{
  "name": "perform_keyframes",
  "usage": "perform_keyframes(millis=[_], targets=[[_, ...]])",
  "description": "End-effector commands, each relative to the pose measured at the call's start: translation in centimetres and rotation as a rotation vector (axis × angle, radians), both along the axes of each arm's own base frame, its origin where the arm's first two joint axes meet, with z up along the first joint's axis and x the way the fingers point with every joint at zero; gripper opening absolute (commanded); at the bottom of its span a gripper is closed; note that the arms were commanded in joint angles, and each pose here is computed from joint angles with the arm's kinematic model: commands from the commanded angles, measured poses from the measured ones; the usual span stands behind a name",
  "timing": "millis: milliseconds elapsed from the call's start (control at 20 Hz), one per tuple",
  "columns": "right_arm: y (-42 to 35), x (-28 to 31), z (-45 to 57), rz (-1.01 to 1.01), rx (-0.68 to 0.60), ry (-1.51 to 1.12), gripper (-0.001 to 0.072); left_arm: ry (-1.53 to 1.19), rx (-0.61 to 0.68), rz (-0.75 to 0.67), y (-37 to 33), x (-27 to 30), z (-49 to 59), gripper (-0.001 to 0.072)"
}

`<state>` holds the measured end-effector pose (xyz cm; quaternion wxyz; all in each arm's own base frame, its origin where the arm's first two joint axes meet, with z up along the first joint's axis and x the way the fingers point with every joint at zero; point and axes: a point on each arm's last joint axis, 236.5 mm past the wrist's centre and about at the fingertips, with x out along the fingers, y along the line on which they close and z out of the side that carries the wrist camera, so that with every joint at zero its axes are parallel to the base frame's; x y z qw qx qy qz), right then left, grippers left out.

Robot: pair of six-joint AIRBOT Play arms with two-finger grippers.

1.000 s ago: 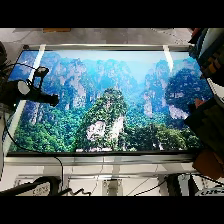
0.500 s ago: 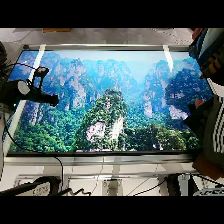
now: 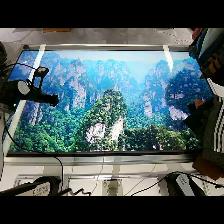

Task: Fold the clothes and pants, and hang the long-sleeved shirts on hangers.

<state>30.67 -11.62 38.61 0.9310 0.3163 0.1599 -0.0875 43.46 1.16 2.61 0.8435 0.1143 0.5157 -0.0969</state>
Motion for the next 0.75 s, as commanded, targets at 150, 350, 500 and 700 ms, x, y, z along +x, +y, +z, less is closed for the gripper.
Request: perform_keyframes(millis=[150, 350, 500, 700], targets=[[19.0, 6.3, -10.7, 0.810, -0.313, 0.277, 0.0102, -0.001, 0.001, 0.000, 0.0, 0.0, 0.0, 0.0655], [22.9, 10.9, -16.0, 0.924, -0.638, 0.331, 0.0023, 0.000, 0.001, 0.000, 0.0, 0.0, 0.0, 0.0654], [23.8, 14.7, -18.2, 0.866, -0.618, 0.327, 0.0023, 0.000, 0.001, 0.000, 0.0, 0.0, 0.0, 0.0654], [23.6, 15.9, -20.6, 0.829, -0.548, 0.391, 0.0023, -0.001, 0.000, 0.000, 0.0, 0.0, 0.0, 0.0655]])
